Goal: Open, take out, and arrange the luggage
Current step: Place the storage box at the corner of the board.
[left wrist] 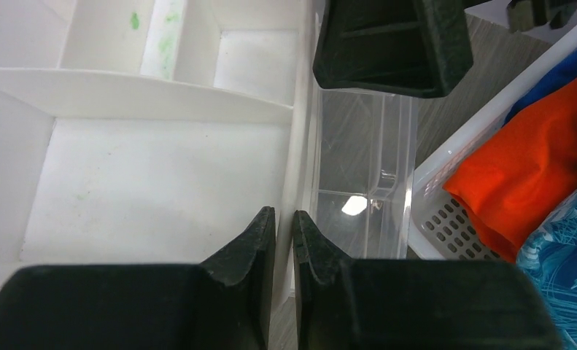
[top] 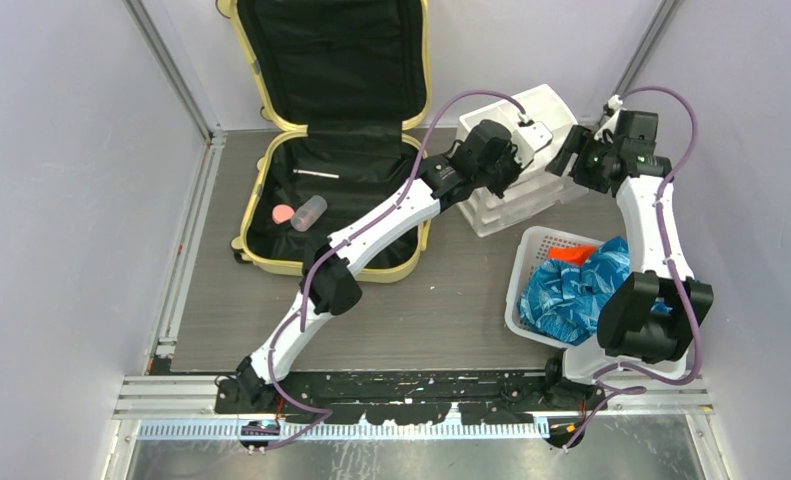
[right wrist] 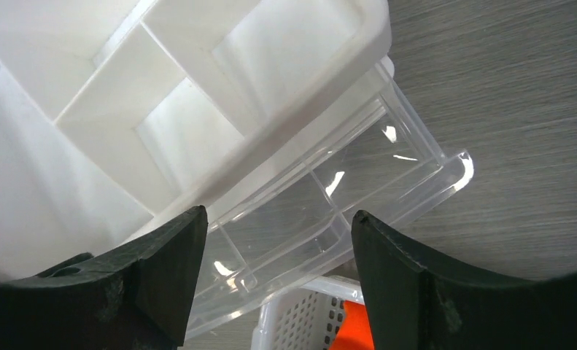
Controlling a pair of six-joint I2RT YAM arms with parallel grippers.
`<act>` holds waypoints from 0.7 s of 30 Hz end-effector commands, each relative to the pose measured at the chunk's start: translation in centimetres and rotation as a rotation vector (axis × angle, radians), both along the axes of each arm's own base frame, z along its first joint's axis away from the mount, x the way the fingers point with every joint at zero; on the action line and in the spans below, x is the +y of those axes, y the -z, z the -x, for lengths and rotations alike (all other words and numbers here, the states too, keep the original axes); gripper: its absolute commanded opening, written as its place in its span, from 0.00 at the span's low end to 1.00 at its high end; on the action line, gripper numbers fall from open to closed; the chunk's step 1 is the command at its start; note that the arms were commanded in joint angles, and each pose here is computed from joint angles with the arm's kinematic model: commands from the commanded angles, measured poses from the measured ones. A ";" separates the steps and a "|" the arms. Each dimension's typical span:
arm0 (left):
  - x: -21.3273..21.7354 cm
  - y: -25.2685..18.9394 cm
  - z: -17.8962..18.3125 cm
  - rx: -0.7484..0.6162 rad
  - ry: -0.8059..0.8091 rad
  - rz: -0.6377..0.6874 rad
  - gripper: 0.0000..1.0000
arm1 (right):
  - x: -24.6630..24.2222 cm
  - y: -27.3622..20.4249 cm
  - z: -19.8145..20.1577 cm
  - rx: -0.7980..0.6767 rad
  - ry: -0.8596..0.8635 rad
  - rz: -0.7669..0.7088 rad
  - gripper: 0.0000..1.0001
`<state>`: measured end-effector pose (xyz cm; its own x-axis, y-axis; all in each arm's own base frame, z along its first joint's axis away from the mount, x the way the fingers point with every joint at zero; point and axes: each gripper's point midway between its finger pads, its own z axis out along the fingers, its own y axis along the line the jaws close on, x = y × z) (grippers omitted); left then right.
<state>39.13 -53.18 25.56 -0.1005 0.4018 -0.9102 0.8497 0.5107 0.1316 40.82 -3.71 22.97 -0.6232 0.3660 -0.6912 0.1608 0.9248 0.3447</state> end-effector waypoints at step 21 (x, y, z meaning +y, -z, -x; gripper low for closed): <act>0.2 -4.3 -1.1 -0.031 -0.001 0.131 0.18 | -3.3 2.3 5.6 0.154 -0.102 0.422 0.47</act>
<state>39.11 -53.42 25.78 -0.1211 0.3684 -0.9217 0.8659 0.4932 0.0834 38.05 -5.95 21.14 -0.6997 0.0292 -0.7139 0.0596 0.9981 -0.0175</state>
